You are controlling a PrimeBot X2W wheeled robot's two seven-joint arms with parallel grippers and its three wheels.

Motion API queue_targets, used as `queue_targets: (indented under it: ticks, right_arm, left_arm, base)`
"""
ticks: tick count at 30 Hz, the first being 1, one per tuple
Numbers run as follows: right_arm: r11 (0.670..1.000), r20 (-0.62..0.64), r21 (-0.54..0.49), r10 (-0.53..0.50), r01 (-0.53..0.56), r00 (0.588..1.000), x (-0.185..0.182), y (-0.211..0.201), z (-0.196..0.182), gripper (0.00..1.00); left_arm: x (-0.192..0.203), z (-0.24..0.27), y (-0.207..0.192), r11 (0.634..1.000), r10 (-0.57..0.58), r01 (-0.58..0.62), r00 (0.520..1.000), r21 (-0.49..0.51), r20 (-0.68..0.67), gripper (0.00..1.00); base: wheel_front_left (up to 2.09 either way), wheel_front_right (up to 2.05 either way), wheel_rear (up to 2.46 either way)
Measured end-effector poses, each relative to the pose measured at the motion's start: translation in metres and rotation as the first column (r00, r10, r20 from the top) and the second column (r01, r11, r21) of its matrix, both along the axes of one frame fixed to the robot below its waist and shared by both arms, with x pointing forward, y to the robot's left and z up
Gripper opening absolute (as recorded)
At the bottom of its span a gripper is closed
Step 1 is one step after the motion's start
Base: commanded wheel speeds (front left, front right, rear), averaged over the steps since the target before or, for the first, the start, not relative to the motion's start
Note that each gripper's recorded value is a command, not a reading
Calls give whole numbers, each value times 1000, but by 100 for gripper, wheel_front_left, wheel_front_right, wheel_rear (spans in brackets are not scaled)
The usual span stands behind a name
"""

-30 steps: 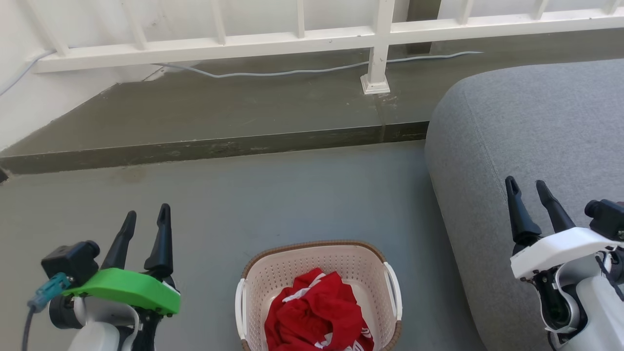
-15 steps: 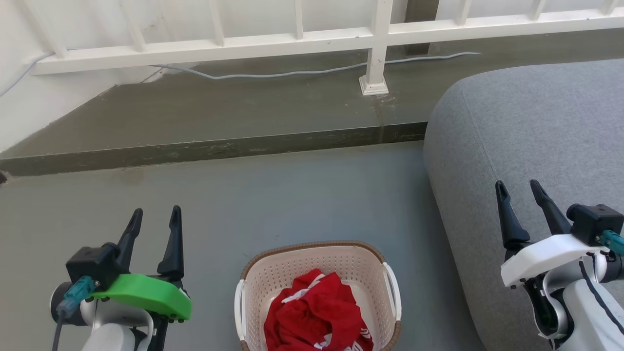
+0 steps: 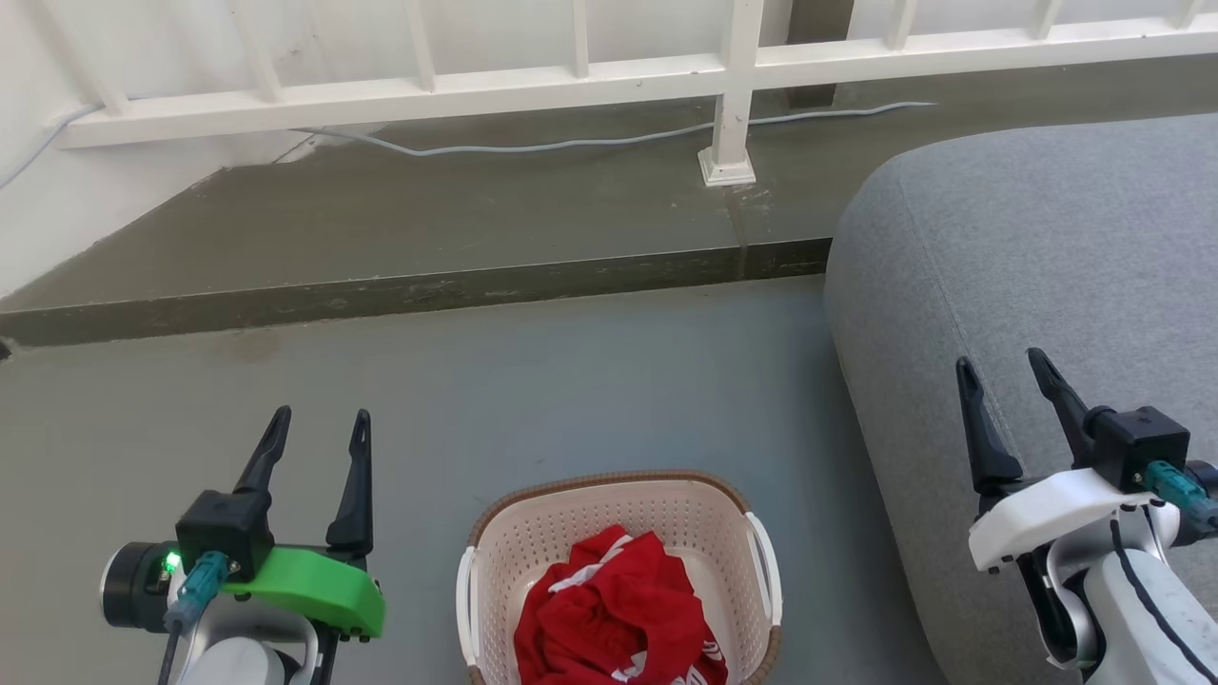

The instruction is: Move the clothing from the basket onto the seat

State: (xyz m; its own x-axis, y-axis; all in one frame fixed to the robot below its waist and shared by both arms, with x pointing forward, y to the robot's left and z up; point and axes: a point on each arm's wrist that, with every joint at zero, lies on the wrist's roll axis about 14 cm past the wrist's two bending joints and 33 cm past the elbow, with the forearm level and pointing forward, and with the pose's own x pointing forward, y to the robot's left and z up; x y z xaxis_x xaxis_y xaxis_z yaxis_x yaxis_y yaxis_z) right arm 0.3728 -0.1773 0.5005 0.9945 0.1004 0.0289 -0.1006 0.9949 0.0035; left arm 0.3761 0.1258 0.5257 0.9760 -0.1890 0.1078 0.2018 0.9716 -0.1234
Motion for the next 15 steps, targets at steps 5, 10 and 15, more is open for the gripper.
queue_targets:
  ticks: [5, 10, 15]
  right_arm:
    - [1000, -2, -11, -1, 1, 1000, -1, -1, -2, 100]
    - [1000, -7, -13, -6, 5, 1000, -1, -2, -3, 100]
    - [1000, -9, -13, -9, 9, 1000, -1, -4, -4, 100]
  left_arm:
    - [0, -4, 1, 1000, 8, -8, 1000, 2, -12, 100]
    - [0, -7, 1, 1000, 10, -10, 1000, 1, -24, 100]
    - [0, -9, 1, 1000, 10, -10, 1000, 2, -27, 100]
  base:
    - [0, 0, 0]
    - [0, 0, 0]
    - [0, 0, 0]
